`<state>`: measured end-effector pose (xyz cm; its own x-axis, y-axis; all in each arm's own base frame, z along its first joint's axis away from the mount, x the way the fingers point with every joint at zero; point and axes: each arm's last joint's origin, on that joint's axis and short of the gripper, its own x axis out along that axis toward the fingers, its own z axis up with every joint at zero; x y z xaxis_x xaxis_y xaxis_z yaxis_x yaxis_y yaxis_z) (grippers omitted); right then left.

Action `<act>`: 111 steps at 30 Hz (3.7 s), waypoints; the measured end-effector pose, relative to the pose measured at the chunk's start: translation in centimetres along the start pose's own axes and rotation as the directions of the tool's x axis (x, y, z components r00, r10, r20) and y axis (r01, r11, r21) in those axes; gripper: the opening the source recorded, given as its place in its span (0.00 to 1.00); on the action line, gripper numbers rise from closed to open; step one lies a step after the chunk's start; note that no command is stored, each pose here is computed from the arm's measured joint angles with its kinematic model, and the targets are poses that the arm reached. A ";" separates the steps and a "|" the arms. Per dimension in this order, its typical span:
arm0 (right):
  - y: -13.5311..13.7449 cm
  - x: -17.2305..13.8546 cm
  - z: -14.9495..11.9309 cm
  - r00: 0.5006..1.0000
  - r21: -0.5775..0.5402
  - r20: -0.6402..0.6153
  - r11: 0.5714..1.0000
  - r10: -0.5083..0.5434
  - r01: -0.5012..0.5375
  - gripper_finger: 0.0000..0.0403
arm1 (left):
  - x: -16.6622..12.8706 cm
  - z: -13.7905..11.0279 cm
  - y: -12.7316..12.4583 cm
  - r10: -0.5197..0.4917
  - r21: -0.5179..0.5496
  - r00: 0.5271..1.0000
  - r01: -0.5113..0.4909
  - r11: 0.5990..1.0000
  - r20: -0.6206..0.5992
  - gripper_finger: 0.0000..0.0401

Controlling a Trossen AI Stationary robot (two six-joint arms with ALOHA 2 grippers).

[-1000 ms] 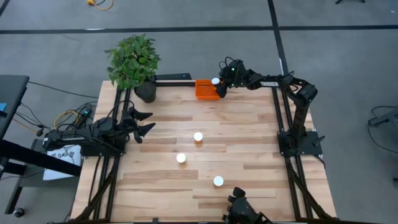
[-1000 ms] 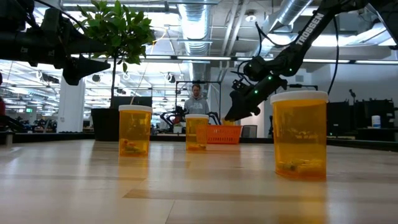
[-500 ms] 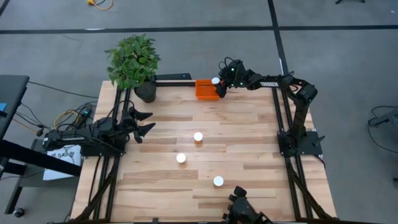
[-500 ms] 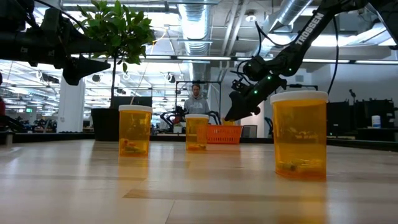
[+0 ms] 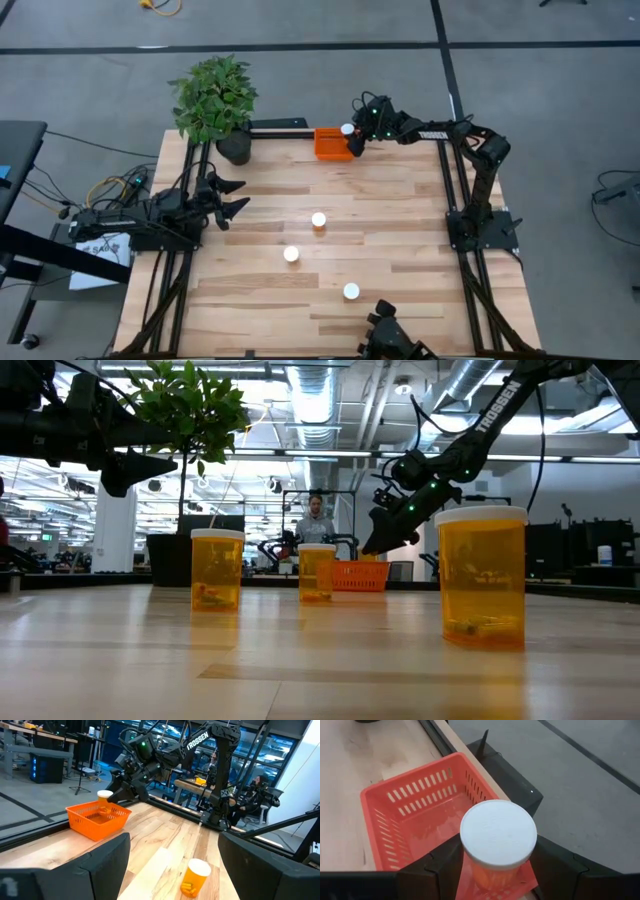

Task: Pick and place pill bottles into a basket
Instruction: Put the orange pill bottle into the orange bin

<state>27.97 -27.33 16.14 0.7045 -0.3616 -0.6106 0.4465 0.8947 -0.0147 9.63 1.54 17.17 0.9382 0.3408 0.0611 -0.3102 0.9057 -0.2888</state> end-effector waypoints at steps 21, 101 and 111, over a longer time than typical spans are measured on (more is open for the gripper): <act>0.0 0.0 -0.1 1.000 0.003 -0.007 1.000 0.011 -0.011 0.57 | 0.0 0.0 0.0 0.000 0.000 1.000 0.000 1.000 0.000 0.73; 31.5 -23.4 -3.8 0.789 -0.059 -0.371 0.836 0.489 -0.546 0.57 | 0.0 0.0 0.0 0.005 0.030 1.000 -0.005 1.000 0.002 0.73; 34.3 -24.4 -11.5 0.953 -0.037 -0.162 0.964 0.255 -0.264 0.57 | 0.0 0.0 0.0 0.005 0.030 1.000 -0.005 1.000 0.002 0.73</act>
<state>19.79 15.22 21.45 0.6957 -0.0742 -0.7145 0.2239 0.9675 0.1176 9.63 1.56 17.16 0.9363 0.3457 0.0611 -0.3195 0.9112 -0.2602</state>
